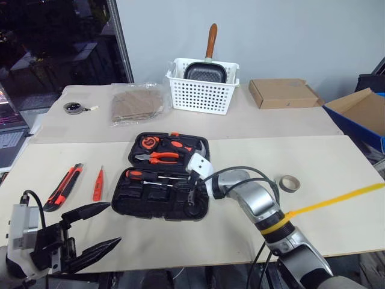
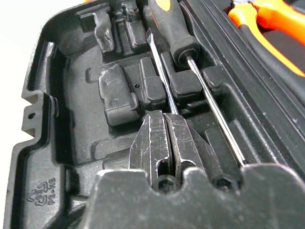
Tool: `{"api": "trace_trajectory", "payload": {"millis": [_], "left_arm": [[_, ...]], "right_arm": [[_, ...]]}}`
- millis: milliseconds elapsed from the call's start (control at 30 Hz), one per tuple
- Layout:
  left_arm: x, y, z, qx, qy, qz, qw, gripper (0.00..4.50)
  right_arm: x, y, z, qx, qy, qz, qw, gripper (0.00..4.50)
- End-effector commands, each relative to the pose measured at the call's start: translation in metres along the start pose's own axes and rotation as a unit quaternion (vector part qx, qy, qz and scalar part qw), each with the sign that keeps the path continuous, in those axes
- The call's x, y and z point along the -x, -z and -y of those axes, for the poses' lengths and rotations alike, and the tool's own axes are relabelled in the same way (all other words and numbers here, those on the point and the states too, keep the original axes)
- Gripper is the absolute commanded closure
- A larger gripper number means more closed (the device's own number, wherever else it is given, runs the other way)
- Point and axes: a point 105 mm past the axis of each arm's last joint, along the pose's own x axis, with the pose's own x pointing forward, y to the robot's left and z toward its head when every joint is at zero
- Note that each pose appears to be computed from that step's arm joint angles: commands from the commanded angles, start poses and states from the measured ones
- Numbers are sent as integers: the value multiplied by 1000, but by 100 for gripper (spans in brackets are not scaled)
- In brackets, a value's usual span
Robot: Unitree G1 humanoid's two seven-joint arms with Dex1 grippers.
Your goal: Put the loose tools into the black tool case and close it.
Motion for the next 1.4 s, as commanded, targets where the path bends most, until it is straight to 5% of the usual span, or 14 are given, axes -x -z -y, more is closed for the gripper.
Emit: {"api": "trace_trajectory", "payload": {"millis": [33,100,200,333,667,1133,1233,1400], "left_arm": [[2,-6,-8,3,-49,17,999,0],[5,-5,-24,12,-122,24,992,0],[9,-3,-47,18,-223,23,974,0],[23,13,-74,58,-350,-66,933,0],[25,12,-115,121,-397,-168,894,0],[-32,53,-159,193,-440,-305,822,0],[-33,61,-159,193,-453,-321,809,72],[-35,61,-159,192,-462,-318,806,263]], "right_arm": [[13,-32,-15,1,-41,137,990,445],[31,-57,-23,48,-50,216,974,445],[52,-67,-31,78,-80,245,963,445],[78,-77,-31,133,-92,246,956,343],[132,-67,-21,181,-80,192,961,9],[159,-56,-36,233,-66,179,954,4],[161,-56,-35,231,-61,183,954,0],[162,-53,-34,228,-61,180,955,0]]}}
